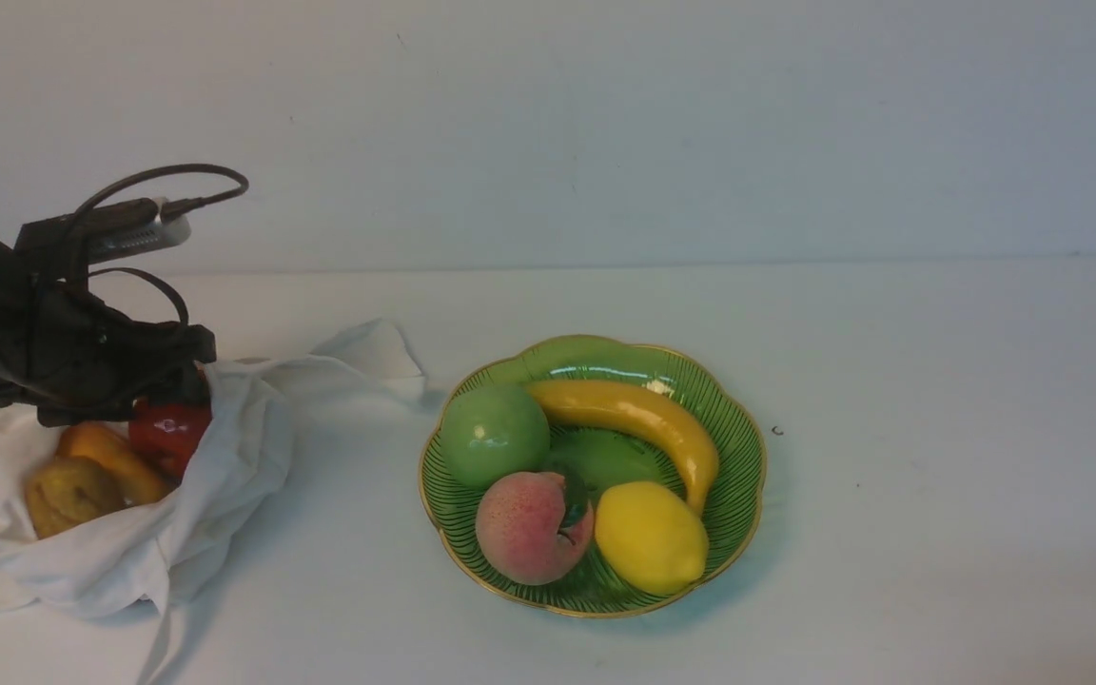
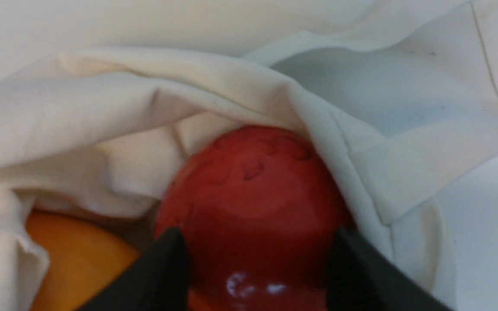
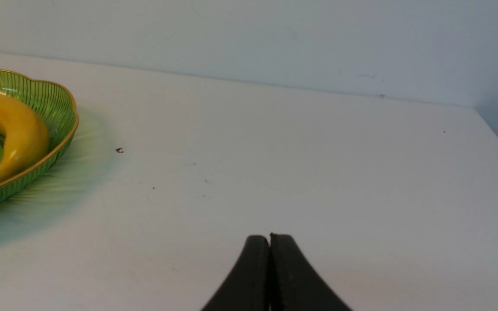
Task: Take the fruit out of the cloth bag on the white table and place them on a plate.
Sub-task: 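Reach into the white bag and grasp the apple with the left gripper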
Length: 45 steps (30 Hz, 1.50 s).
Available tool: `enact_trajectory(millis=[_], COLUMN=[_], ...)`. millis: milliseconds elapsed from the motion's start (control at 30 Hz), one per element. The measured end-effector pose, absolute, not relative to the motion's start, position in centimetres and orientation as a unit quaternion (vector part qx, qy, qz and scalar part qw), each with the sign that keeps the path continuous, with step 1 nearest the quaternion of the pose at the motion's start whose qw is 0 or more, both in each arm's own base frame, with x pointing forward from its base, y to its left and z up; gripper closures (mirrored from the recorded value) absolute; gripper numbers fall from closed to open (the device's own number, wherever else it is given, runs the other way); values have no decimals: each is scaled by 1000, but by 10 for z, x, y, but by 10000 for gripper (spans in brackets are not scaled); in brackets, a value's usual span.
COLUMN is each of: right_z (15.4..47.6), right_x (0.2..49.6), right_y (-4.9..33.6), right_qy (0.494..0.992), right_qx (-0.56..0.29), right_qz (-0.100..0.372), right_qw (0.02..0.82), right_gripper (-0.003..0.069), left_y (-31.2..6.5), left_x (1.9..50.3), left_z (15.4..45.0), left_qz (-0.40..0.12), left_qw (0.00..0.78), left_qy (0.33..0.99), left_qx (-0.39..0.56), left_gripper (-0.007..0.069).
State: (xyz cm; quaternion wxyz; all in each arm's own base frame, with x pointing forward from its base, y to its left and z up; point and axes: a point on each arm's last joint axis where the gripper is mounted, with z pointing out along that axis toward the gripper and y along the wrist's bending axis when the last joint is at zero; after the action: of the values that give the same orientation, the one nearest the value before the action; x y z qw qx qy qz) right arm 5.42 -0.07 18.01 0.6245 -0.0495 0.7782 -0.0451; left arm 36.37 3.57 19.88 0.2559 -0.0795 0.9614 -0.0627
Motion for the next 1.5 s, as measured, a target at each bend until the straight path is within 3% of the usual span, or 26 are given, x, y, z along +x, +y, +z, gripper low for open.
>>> enact_trajectory(millis=[33,67,100,133,433,567,767,833,1033,1333,1500], right_z=[180,180,180,180,180,180,180,180,180,180,180], right_x=[54,54,54,54,54,54,54,54,54,54,54], right_y=[-1,-1,-1,-1,-1,-1,-1,-1,-1,-1,-1], right_qy=[778,778,778,778,778,778,778,778,778,778,778], right_qx=[-50,-50,-50,-50,-50,-50,-50,-50,-50,-50,-50], right_qz=[-45,-45,-45,-45,-45,-45,-45,-45,-45,-45,-45], right_qw=[624,624,624,624,624,624,624,624,624,624,624], right_gripper=[671,671,671,671,671,671,671,671,671,671,671], left_y=[36,36,36,36,36,35,29,28,29,28,28], left_x=[364,364,364,364,364,364,365,365,367,373,376], left_z=[201,202,202,202,203,203,201,199,195,180,177], left_qz=[-61,-61,-59,-58,-50,-41,-30,-30,-26,-30,-27], left_qw=[261,261,263,263,263,264,264,260,259,251,259], left_qy=[961,960,961,961,963,964,962,963,963,965,964], left_qx=[-75,-74,-69,-65,-32,9,67,70,74,63,59], left_gripper=[422,440,538,582,627,585,319,181,-28,-53,-20])
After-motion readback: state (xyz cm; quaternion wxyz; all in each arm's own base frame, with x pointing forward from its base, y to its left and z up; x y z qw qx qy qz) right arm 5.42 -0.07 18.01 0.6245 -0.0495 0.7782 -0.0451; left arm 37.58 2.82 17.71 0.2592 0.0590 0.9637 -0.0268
